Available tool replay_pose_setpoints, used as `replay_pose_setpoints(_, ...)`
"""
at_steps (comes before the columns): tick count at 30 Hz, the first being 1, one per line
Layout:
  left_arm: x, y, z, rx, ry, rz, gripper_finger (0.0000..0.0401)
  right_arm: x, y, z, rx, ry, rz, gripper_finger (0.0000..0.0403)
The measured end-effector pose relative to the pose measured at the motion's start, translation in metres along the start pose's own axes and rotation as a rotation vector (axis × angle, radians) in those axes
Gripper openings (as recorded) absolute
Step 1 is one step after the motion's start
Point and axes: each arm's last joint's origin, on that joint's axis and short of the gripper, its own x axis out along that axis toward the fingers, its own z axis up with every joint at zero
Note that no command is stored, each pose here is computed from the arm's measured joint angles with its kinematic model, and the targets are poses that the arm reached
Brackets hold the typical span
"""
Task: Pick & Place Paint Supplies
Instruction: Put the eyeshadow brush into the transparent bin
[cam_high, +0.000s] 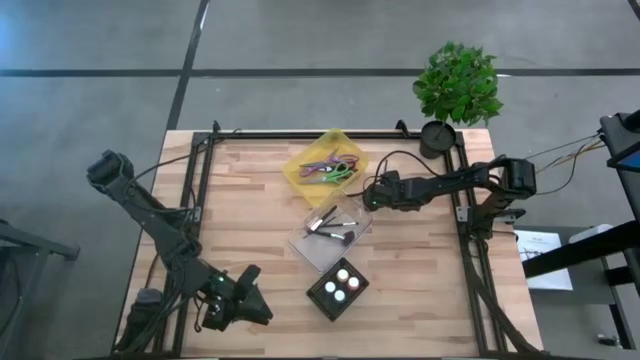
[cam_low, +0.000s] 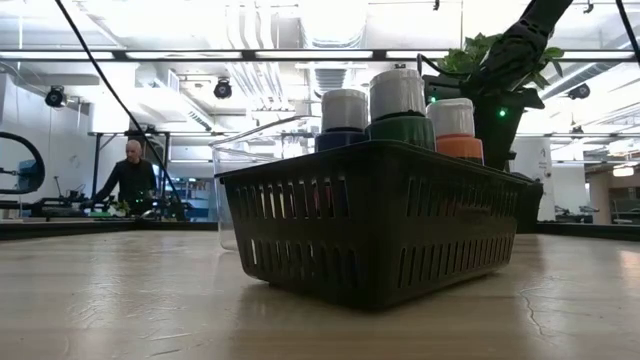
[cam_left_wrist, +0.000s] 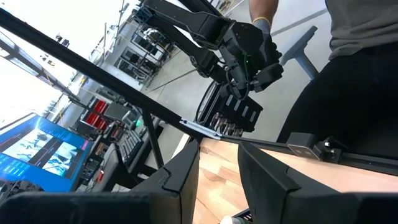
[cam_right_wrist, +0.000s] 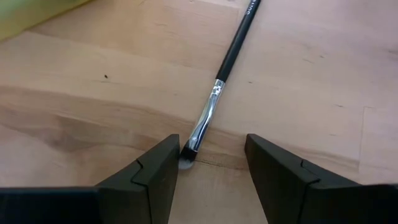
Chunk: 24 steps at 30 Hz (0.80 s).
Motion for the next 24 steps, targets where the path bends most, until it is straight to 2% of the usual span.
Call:
replay_pose_setpoints(5,0.0000,0.0000,0.0000,0.000,0.000,0.000,0.0118,0.0000,0.0003,0.0003,-0.022,0.001,0.001,0.0186)
replay_pose_setpoints(8,0.0000,0.0000,0.0000,0.000,0.000,0.000,0.0118,-0.0001,0.0006,0.0002,-0.021,0.009,0.007,0.0169)
replay_pose_setpoints(11,0.0000,-0.0001,0.0000,0.000,0.000,-0.001,0.0118,0.0001,0.0009,0.0001,-0.020,0.010,0.008,0.0125)
replay_pose_setpoints(16,0.0000,-0.0001,0.0000,0.000,0.000,-0.001,0.0118,-0.0001,0.0012,0.0000,-0.023,0.012,0.011,0.0026)
replay_pose_setpoints(24,0.0000,-0.0005,-0.0004,-0.005,0.004,-0.005,0.0118,-0.0038,0.0027,-0.0007,-0.074,-0.007,0.028,0.0009)
